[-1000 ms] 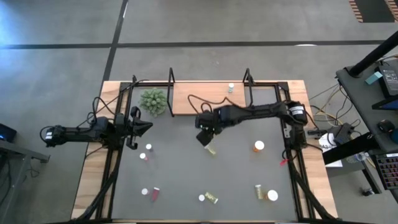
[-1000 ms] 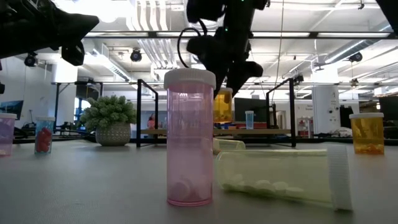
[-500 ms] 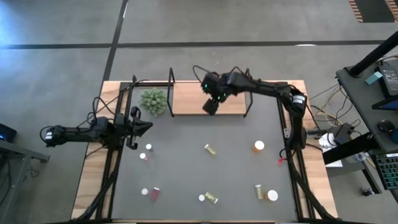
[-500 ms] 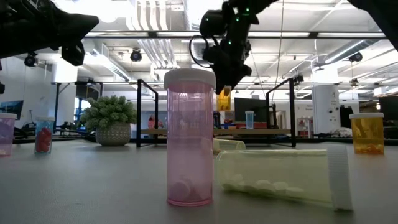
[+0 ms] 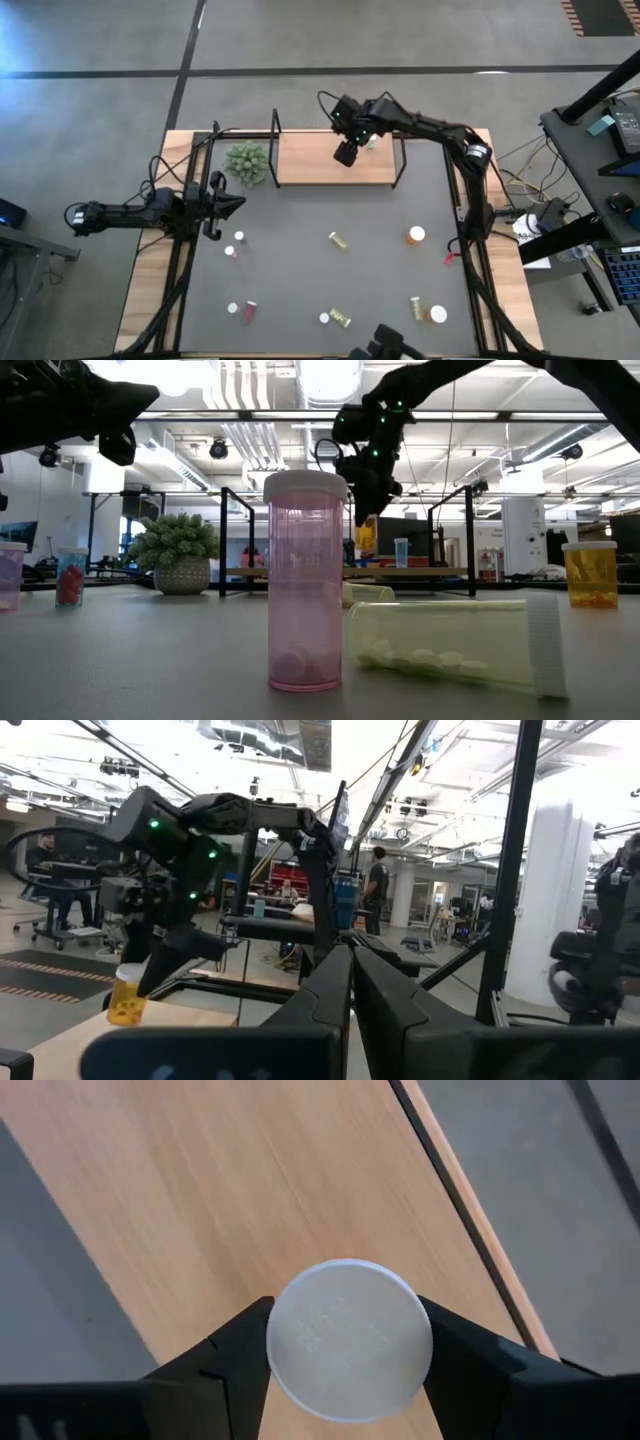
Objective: Pick and place medicine bottles onto shelf by color
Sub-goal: Put the top left orange pill bottle on the shelf
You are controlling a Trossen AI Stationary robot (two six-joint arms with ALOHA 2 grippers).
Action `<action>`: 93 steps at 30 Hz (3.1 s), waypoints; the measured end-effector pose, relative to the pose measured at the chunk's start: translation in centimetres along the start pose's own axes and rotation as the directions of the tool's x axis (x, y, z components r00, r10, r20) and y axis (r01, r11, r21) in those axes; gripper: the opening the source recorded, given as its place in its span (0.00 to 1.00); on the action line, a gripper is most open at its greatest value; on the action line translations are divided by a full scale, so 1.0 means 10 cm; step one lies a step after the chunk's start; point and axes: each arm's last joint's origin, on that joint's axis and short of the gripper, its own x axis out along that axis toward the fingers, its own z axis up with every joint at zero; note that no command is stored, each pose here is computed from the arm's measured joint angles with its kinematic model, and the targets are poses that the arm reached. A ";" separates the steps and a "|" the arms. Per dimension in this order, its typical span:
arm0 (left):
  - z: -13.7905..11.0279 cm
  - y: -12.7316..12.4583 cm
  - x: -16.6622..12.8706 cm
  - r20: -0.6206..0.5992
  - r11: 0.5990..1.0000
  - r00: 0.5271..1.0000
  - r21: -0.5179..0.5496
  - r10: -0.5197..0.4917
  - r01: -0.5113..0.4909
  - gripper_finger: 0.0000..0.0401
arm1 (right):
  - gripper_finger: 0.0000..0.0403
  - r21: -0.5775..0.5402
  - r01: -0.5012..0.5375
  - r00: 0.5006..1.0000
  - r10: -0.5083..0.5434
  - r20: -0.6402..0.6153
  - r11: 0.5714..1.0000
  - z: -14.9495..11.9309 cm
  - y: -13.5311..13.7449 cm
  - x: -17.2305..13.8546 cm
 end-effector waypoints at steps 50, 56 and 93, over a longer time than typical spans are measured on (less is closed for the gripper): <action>0.00 0.00 0.00 0.000 1.000 1.000 0.000 0.000 0.000 0.00 | 0.54 0.051 -0.127 0.992 0.126 0.019 0.991 -0.04 -0.53 0.20; 0.00 0.00 0.00 0.000 1.000 1.000 0.000 0.000 0.000 0.00 | 0.54 0.049 -0.125 0.992 0.123 0.031 0.991 -0.03 -0.53 0.21; 0.00 0.00 0.00 0.000 1.000 1.000 0.000 0.000 0.000 0.00 | 0.54 0.003 -0.132 0.991 0.132 0.018 0.991 -0.07 -0.53 0.29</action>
